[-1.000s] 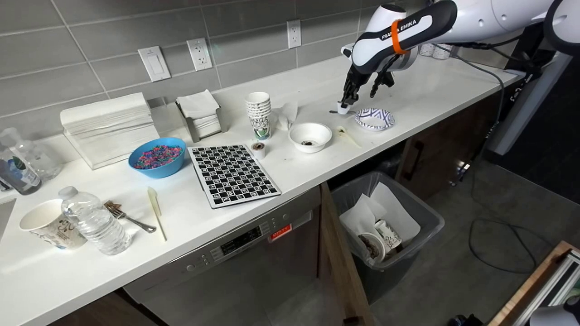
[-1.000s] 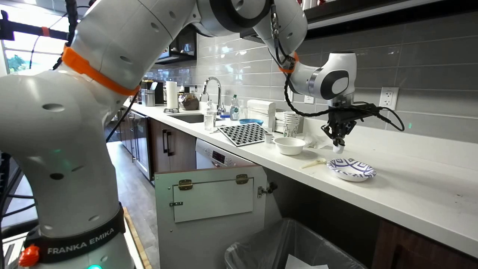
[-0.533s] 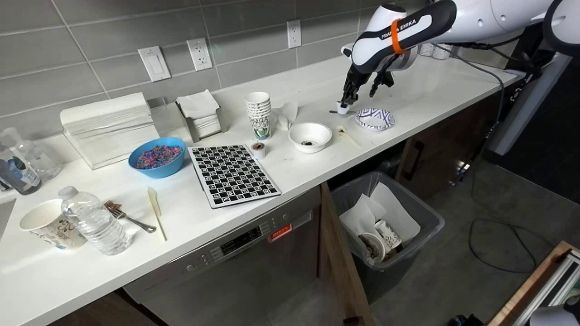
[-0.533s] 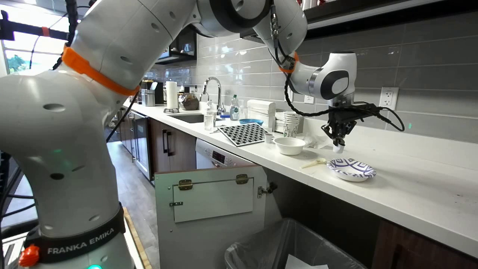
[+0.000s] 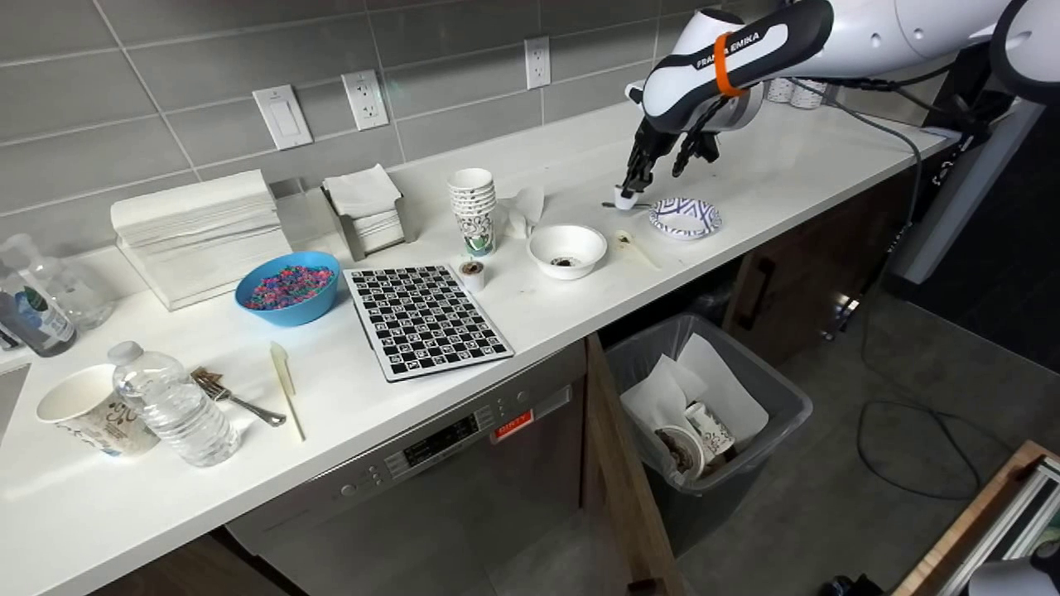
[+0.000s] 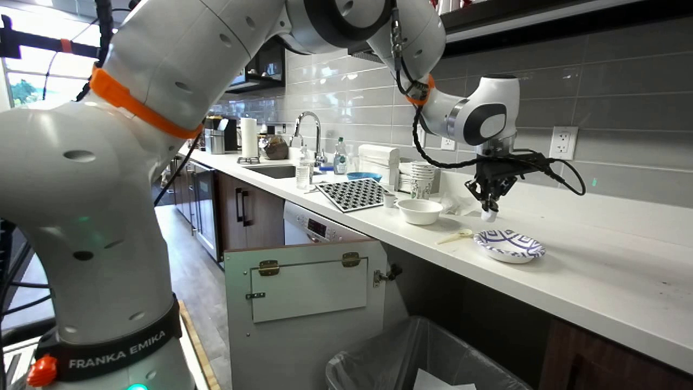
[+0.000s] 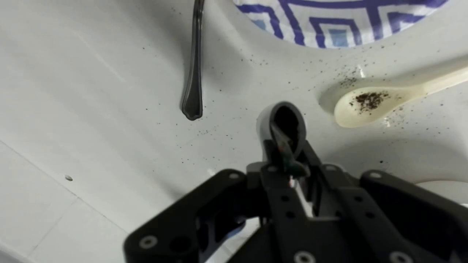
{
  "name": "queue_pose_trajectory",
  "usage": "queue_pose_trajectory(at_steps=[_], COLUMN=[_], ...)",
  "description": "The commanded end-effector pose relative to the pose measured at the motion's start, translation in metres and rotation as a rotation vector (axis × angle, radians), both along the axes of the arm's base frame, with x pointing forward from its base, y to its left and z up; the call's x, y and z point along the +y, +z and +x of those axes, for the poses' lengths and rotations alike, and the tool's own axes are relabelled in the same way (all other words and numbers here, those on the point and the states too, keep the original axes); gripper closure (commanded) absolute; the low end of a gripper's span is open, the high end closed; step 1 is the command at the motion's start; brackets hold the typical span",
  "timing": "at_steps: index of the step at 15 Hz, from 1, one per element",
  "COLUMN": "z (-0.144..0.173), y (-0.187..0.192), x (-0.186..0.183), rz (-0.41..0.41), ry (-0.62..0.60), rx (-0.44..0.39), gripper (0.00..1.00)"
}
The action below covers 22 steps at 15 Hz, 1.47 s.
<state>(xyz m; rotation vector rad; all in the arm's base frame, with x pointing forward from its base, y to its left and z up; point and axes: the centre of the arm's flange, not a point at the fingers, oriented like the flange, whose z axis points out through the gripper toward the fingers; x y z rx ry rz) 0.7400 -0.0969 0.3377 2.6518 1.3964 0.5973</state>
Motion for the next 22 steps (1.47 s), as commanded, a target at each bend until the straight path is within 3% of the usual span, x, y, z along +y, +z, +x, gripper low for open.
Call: queue_pose_trajectory(at_steps=[1,17,18,19,20,22], z=[0.0020,0.0006,0.0004,0.0001,0.0000,0.0000], y=[-0.0009,-0.0024,-0.0025,-0.0026,-0.0025,-0.0024], x=[0.0004,0.0019,0.0019,0.0017,0.0017,0.0021], rz=[0.005,0.020,0.021,0.021,0.022,0.024], ry=[-0.024,-0.067,-0.068,-0.070,-0.073,-0.079], rx=[0.027,0.059,0.065,0.069,0.072,0.074], gripper=[0.96,0.96,0.90,0.70,0.60,0.51])
